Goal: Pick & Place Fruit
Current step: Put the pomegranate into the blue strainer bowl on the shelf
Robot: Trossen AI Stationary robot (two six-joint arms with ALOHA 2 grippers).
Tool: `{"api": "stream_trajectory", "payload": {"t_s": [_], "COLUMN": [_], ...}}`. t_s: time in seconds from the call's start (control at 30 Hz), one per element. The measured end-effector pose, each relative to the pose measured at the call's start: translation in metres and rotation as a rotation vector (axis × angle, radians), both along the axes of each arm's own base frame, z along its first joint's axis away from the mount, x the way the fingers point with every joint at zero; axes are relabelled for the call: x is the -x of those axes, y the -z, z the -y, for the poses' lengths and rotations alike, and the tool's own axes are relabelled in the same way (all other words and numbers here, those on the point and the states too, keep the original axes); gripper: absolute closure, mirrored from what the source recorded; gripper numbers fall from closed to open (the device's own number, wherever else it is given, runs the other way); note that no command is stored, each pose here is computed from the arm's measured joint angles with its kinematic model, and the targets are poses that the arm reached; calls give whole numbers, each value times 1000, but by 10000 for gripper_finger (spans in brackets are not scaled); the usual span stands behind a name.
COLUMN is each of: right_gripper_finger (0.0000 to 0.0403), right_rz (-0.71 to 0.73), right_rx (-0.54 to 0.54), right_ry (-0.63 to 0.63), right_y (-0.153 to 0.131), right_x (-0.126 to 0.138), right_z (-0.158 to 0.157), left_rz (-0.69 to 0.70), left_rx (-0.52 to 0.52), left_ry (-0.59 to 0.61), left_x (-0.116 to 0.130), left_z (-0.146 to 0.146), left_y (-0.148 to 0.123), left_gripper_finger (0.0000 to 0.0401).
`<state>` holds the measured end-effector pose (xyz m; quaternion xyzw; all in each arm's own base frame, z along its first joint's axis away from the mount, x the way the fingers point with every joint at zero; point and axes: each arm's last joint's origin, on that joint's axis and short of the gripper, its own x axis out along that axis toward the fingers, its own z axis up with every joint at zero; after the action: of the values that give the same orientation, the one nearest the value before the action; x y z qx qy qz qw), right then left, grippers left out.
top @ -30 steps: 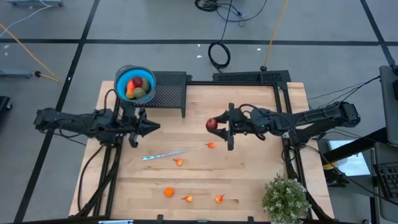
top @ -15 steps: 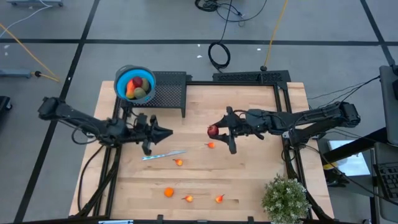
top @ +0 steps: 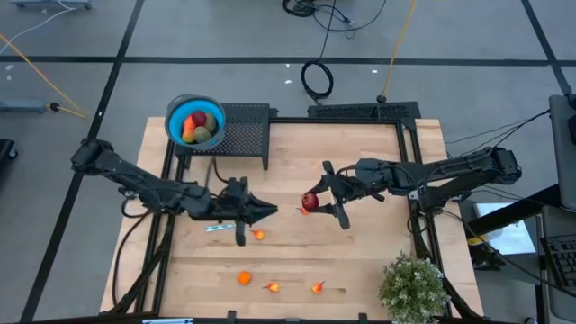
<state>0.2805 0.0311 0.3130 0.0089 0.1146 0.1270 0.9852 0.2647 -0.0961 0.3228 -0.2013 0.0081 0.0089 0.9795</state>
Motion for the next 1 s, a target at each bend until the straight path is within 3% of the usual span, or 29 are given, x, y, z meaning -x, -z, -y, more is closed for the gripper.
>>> {"api": "stream_trajectory", "payload": {"t_s": [0.3,0.6,0.73,0.83,1.0], "right_gripper_finger": [221,220,218,219,216], "right_rz": [71,133,132,130,131], "right_rx": [73,139,137,137,136], "right_ry": [-100,-125,-126,-126,-126], "right_y": [-8,-15,-14,-14,-15], "right_x": [7,11,11,11,11], "right_z": [-16,-20,-20,-20,-20], "left_rz": [-51,-61,-51,-32,-4], "left_rx": [-1,164,175,181,215], "left_ry": [-2,-25,-31,-48,-85], "left_x": [-31,-45,-49,-49,-50], "left_z": [12,13,14,13,11], "left_y": [-5,6,9,7,5], "left_gripper_finger": [380,380,375,349,267]}}
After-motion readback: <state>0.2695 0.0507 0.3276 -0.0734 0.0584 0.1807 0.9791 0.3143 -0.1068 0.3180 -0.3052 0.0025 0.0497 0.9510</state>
